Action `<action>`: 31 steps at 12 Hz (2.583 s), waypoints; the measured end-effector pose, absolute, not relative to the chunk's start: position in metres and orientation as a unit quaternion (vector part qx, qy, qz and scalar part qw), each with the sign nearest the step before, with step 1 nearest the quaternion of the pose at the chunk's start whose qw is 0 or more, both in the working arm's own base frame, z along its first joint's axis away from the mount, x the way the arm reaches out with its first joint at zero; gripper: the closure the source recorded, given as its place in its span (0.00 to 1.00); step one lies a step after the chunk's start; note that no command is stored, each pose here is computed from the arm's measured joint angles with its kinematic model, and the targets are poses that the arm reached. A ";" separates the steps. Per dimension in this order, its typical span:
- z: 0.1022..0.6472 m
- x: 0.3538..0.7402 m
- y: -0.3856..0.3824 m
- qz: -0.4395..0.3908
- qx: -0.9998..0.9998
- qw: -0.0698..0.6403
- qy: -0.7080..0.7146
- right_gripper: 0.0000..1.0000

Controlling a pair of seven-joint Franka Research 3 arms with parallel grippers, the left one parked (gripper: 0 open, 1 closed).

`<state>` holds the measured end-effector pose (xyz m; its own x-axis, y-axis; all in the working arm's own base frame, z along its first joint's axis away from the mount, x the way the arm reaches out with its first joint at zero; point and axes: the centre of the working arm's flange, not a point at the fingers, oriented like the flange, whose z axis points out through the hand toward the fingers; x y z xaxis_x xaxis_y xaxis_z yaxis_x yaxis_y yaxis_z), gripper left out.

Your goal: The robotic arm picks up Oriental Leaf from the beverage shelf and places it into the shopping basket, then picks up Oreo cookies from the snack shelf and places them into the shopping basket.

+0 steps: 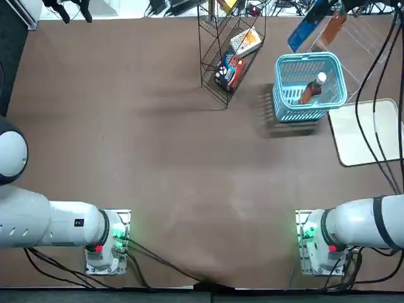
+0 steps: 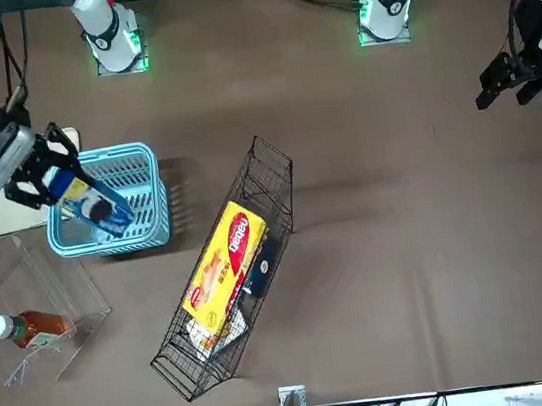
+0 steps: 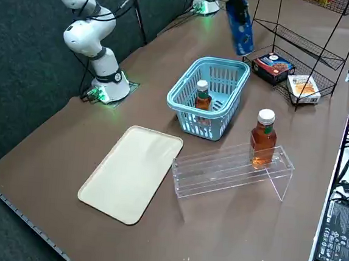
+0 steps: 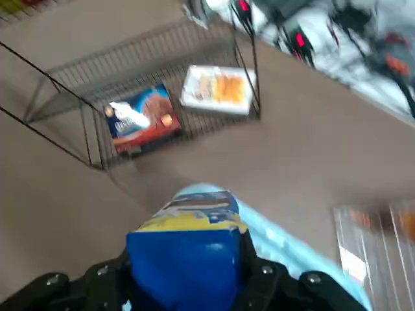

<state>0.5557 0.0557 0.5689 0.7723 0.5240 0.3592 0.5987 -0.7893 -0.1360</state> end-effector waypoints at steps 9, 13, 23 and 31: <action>0.581 0.521 0.099 0.006 -0.998 0.005 -0.057 0.46; 0.560 0.519 0.125 0.012 -1.000 -0.011 -0.017 0.46; 0.450 0.533 0.119 -0.027 -0.999 -0.009 -0.019 0.46; 0.344 0.521 0.114 -0.035 -0.999 -0.006 -0.027 0.46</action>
